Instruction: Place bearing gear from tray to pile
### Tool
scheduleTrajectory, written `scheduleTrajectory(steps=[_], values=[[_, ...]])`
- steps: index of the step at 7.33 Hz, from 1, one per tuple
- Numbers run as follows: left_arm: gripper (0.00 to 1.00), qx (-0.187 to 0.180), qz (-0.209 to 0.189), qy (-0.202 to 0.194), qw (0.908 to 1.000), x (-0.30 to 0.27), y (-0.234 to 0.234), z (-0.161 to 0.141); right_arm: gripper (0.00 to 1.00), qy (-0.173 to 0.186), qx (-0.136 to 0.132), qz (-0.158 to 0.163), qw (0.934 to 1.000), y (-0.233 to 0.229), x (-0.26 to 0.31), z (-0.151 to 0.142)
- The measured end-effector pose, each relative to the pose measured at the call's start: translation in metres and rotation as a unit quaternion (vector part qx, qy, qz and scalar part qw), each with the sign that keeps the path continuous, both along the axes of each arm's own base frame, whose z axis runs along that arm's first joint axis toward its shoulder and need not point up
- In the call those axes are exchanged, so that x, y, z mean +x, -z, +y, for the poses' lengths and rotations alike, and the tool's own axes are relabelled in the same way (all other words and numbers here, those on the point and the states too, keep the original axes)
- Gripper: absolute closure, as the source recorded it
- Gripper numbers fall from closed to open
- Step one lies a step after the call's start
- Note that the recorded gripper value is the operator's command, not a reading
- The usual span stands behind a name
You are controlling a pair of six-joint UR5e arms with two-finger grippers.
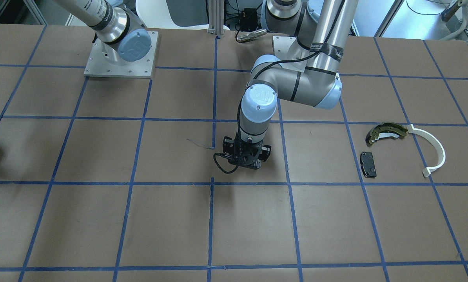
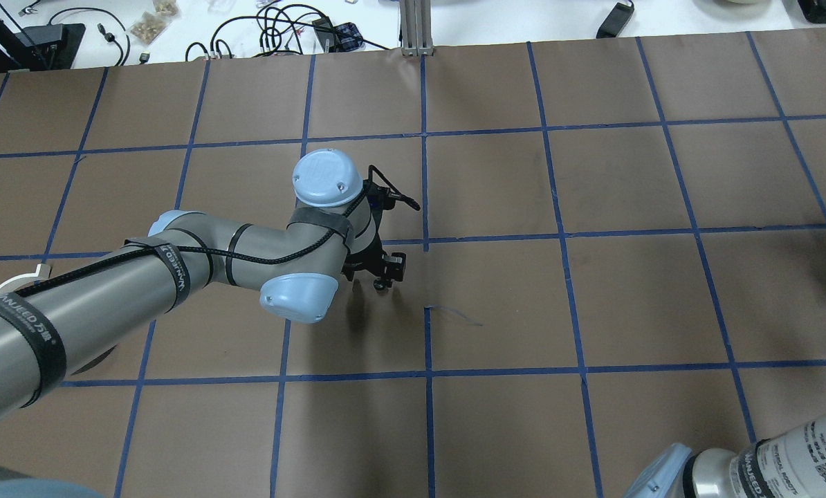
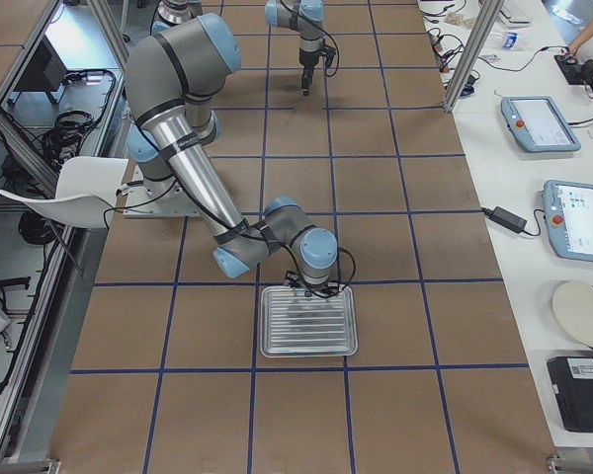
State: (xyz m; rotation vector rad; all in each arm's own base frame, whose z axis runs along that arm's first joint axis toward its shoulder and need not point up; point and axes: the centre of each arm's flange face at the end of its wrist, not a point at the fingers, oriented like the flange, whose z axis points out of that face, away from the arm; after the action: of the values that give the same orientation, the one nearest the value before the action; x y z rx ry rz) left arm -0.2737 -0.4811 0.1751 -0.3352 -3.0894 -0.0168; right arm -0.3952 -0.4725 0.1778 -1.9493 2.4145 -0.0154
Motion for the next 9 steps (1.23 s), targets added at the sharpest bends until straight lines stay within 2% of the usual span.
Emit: scheduleTrajectory(steps=[1,2,4,5,6,7,8,9], values=[[0.41,0.000,0.000,0.000,1.0000,0.000,0.001,0.000,0.28,0.000,0.001,-0.001,1.0000,0.001,0.000,0.000],[0.41,0.000,0.000,0.000,1.0000,-0.001,0.001,0.000,0.46,0.001,0.001,-0.002,1.0000,0.002,0.000,0.000],[0.41,0.001,0.000,-0.001,1.0000,-0.001,0.001,0.000,0.61,0.002,0.001,-0.003,1.0000,0.001,0.001,0.000],[0.41,0.002,0.001,-0.001,1.0000,-0.002,0.003,0.000,0.73,0.002,0.001,-0.003,1.0000,0.001,0.001,0.000],[0.67,0.005,0.002,-0.001,1.0000,-0.002,0.005,0.000,0.78,0.003,0.001,-0.002,1.0000,0.001,0.001,0.000],[1.00,0.006,0.002,-0.001,1.0000,-0.002,0.007,0.000,0.79,0.006,0.000,-0.001,1.0000,-0.001,0.002,-0.001],[1.00,0.006,0.002,0.000,1.0000,-0.002,0.006,0.000,0.81,0.023,-0.004,0.005,0.9997,-0.010,0.004,-0.003],[1.00,0.005,0.002,0.001,1.0000,-0.003,0.006,0.000,0.82,0.054,-0.011,0.016,0.9983,-0.029,0.010,-0.007]])
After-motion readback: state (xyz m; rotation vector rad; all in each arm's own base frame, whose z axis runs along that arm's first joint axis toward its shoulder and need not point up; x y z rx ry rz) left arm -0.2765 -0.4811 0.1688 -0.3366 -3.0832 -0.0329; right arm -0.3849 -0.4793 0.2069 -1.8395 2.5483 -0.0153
